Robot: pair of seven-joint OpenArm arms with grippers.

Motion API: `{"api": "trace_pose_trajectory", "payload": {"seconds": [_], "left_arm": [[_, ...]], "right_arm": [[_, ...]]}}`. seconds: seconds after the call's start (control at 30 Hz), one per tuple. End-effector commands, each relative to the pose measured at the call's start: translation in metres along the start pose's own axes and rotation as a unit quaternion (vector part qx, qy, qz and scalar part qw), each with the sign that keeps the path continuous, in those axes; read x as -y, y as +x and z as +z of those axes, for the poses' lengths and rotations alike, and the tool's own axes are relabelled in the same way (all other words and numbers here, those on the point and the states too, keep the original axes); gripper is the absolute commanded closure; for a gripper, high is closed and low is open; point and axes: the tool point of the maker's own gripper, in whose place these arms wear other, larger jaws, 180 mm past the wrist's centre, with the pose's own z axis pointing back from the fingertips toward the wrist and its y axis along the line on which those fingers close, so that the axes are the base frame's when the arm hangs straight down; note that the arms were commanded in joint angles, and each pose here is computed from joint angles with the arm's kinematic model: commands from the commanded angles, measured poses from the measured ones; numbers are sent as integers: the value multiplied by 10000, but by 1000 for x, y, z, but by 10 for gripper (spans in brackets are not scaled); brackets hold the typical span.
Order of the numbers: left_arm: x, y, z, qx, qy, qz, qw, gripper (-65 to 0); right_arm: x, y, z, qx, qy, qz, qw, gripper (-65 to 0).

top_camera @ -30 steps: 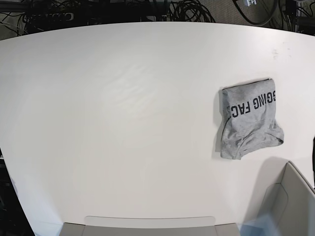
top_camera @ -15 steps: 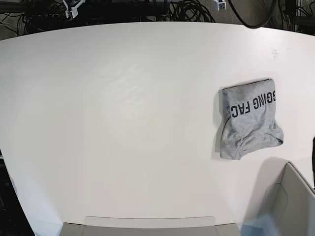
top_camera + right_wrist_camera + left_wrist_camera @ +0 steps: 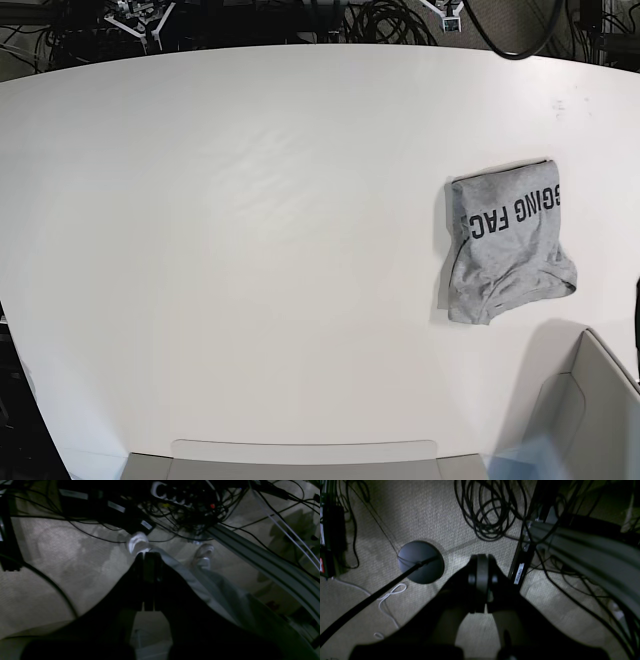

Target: Fold the T-shirt properly

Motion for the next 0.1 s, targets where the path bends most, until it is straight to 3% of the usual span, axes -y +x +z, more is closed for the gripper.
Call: {"api": "trace_pose_trajectory", "payload": {"seconds": [0.0, 0.07], "left_arm": [[-1, 1, 0, 52, 26, -20, 10000, 0], [6, -1, 1, 36, -25, 10, 10000, 0]], "right_arm": [[5, 9, -1, 63, -60, -7, 10000, 0], [5, 13, -1, 85, -61, -18, 9999, 0]]}}
